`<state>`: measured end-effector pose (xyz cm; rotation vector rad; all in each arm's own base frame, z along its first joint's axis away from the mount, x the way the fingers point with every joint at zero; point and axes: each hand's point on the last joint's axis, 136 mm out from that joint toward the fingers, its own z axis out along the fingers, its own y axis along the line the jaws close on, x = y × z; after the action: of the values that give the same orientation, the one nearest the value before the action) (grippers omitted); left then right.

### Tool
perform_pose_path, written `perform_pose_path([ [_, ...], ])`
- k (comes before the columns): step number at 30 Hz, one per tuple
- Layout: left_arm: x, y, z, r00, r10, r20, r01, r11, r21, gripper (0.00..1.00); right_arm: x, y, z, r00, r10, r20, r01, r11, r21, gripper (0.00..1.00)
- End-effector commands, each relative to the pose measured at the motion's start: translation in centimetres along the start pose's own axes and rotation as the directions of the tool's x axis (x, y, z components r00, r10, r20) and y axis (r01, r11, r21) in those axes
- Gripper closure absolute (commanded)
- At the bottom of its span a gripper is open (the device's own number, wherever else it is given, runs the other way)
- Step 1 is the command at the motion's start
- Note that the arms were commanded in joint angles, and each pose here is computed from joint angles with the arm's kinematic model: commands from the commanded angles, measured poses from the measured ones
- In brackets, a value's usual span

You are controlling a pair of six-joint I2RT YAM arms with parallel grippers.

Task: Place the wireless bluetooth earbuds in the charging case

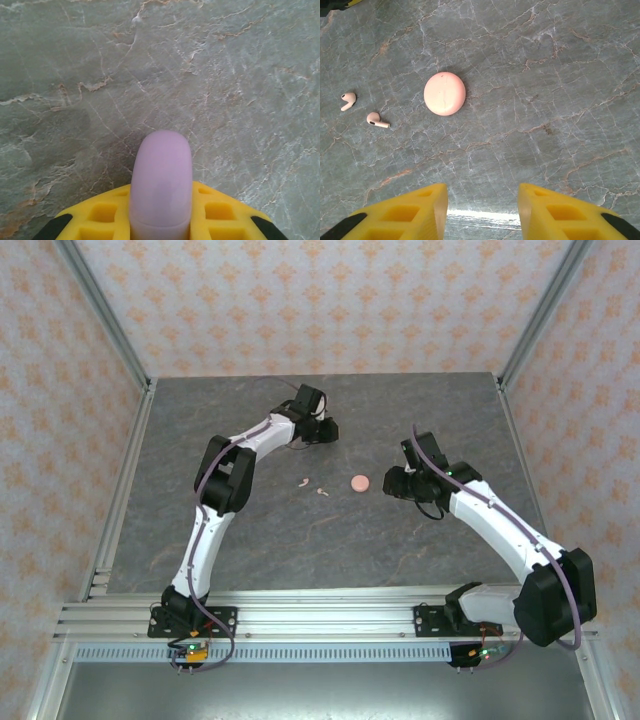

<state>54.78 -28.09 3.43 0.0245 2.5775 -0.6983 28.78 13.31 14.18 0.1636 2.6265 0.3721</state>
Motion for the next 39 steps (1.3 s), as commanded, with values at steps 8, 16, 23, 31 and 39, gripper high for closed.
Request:
perform_pose_path([
  [8,-0.6,2.4,-0.8,1.0,0.016,0.003,-0.016,0.991,-0.129,0.63,0.1,-0.7,-0.7,1.0,0.011,0.022,-0.011,1.0,0.022,0.57],
  [16,-1.2,3.1,-2.1,0.996,0.086,0.013,-0.081,0.977,-0.198,0.41,0.2,-0.9,-0.5,1.0,0.008,0.019,-0.009,0.999,0.034,0.57],
  [23,-2.8,2.6,-4.9,0.988,0.149,0.051,-0.132,0.96,-0.248,0.35,0.3,-1.2,-0.3,1.0,0.004,0.02,-0.005,0.999,0.05,0.55],
  [31,-3.2,-0.1,-10.7,0.976,0.144,0.165,-0.115,0.978,-0.176,0.35,0.2,-0.8,0.8,1.0,-0.005,-0.001,0.005,0.999,0.039,0.54],
  [39,1.1,-0.9,-14.1,0.984,0.121,0.131,-0.108,0.988,-0.107,0.36,0.0,0.0,3.2,0.998,-0.021,-0.051,0.022,0.999,0.027,0.54],
])
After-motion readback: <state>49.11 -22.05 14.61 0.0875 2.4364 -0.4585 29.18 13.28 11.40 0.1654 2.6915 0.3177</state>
